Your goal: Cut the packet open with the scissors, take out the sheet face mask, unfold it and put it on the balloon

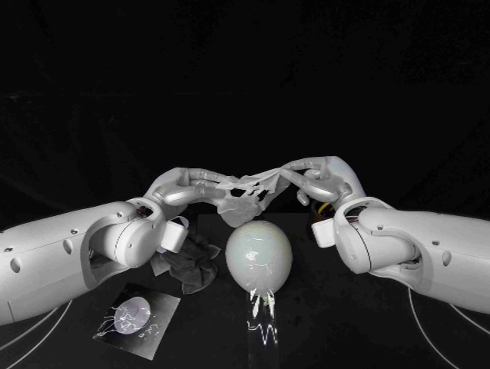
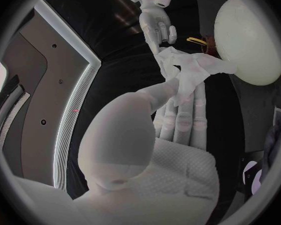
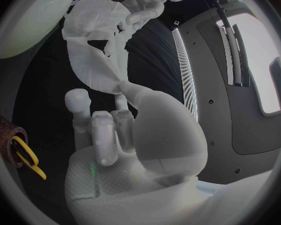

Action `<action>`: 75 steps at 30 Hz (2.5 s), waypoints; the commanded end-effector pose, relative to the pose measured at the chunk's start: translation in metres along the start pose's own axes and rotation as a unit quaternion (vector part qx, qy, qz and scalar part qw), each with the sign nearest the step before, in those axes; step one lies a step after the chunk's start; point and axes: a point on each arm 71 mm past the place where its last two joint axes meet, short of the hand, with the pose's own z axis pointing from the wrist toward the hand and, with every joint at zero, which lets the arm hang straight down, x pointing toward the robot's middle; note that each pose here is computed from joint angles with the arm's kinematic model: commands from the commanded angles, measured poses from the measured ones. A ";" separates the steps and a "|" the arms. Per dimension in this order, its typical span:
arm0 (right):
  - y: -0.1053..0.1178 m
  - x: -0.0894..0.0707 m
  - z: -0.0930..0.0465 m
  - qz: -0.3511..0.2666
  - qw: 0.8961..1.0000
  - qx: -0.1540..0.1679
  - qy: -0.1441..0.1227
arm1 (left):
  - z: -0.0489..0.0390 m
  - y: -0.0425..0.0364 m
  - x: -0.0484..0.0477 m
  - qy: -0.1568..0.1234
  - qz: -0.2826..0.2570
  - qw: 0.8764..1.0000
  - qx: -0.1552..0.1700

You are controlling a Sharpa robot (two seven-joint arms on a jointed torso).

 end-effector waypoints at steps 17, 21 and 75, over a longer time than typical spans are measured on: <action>0.026 -0.012 0.036 -0.020 0.998 0.008 0.055 | 0.0130 -0.0061 -0.0095 -0.011 -0.019 1.000 0.014; 0.032 -0.015 0.044 -0.027 0.998 0.003 0.048 | 0.0159 -0.0053 -0.0112 -0.016 -0.020 1.000 0.014; 0.061 0.002 0.082 -0.102 0.986 -0.022 0.134 | 0.0325 0.0387 -0.0171 -0.005 0.095 0.993 -0.072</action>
